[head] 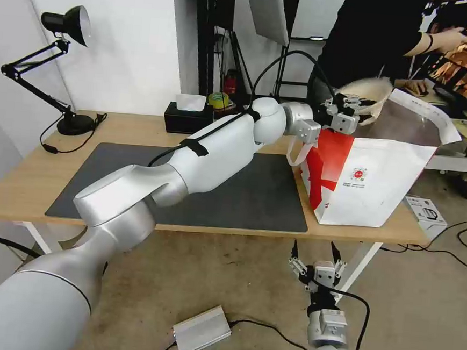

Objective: Pick up the trash from the table and place it into the takeout bag.

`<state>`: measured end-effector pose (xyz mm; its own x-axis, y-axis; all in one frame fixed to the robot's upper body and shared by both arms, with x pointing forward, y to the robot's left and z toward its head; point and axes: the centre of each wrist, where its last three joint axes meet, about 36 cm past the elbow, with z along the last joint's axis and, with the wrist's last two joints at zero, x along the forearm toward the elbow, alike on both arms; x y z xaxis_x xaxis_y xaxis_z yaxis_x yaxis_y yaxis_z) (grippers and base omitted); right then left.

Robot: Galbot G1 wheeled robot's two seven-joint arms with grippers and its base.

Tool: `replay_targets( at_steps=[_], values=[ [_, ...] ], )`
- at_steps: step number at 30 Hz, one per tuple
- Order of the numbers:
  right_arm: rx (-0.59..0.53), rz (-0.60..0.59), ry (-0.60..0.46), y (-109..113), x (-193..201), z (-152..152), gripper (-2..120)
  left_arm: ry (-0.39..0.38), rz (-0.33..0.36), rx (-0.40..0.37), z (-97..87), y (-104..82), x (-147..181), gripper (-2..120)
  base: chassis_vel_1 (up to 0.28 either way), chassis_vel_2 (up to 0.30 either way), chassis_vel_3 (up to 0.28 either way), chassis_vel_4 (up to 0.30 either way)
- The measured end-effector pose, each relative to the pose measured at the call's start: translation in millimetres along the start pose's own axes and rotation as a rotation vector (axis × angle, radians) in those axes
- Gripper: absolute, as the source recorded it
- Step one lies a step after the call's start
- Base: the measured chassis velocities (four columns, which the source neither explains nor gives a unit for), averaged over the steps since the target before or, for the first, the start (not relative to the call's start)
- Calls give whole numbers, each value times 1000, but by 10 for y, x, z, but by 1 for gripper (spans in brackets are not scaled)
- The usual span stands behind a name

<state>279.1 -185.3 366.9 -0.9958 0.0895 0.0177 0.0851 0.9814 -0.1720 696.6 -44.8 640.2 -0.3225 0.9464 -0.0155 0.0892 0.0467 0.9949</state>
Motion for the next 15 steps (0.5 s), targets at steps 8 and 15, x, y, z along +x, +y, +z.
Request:
replay_targets(
  at_steps=[8,15],
  values=[
    [-4,2,-5,7,-14,-18,92,-2,2,-6,-8,61,-3,84,0,0,0,0],
    [-7,3,-9,17,-34,-32,92,-10,1,-7,-28,75,-5,98,0,0,0,0]
  ],
)
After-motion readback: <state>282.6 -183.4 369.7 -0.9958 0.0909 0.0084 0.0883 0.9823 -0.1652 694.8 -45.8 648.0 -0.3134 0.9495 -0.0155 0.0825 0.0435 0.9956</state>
